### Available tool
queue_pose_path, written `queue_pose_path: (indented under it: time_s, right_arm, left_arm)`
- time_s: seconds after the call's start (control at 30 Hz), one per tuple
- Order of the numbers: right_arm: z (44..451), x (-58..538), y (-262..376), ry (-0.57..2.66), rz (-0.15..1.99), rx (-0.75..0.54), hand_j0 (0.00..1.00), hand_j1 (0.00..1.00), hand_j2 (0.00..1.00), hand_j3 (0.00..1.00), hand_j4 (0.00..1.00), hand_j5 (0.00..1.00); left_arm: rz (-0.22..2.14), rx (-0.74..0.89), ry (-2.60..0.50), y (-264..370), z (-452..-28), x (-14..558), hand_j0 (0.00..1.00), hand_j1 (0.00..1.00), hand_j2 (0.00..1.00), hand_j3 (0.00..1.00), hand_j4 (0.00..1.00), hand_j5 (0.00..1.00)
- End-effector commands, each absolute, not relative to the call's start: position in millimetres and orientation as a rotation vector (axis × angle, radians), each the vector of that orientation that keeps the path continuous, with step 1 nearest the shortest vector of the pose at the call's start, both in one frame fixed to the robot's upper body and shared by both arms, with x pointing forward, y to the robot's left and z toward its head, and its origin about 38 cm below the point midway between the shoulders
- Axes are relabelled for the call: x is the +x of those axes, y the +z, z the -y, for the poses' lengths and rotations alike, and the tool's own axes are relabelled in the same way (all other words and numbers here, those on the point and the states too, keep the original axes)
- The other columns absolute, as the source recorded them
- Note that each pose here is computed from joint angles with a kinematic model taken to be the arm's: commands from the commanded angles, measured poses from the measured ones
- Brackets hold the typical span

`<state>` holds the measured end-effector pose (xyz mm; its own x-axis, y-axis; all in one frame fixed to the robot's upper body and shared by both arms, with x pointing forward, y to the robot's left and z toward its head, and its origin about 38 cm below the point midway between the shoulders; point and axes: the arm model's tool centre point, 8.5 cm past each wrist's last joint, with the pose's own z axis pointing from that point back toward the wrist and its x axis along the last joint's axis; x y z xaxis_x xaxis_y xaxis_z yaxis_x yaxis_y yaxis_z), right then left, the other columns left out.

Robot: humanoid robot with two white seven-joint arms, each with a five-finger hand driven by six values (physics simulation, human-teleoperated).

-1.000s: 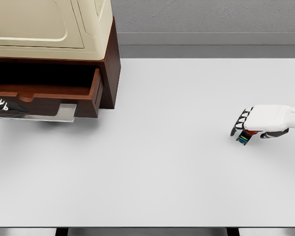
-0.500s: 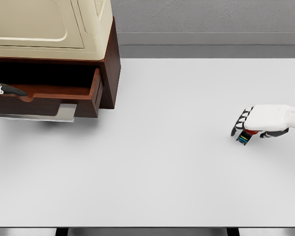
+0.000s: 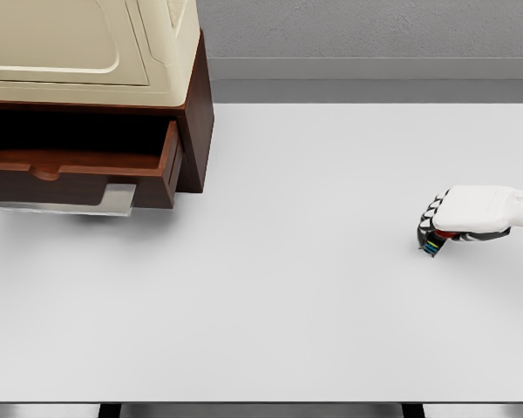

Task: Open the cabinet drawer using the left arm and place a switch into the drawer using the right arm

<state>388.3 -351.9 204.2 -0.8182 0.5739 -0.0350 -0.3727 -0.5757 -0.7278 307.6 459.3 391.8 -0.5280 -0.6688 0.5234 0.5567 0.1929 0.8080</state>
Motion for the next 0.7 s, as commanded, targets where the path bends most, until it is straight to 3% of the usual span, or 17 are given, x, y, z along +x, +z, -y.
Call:
queue_pose_path:
  time_s: [0.0,0.47,0.67]
  right_arm:
    - [352.2,388.3,204.7,2.359,1.009,-0.362,0.48,0.48,0.48,0.48,0.48,0.48]
    - [355.7,405.2,199.7,2.224,1.103,-0.38,0.36,0.36,0.36,0.36,0.36,0.36]
    - [353.2,414.6,216.3,2.18,1.176,-0.427,0.41,0.41,0.41,0.41,0.41,0.41]
  left_arm:
    - [1.469,0.108,-1.536,392.9,-458.8,306.4,1.0,1.0,1.0,1.0,1.0,1.0]
    - [1.469,0.053,-1.581,383.3,-441.3,305.9,1.0,1.0,1.0,1.0,1.0,1.0]
    - [1.468,0.054,-1.581,383.6,-441.7,305.7,1.0,1.0,1.0,1.0,1.0,1.0]
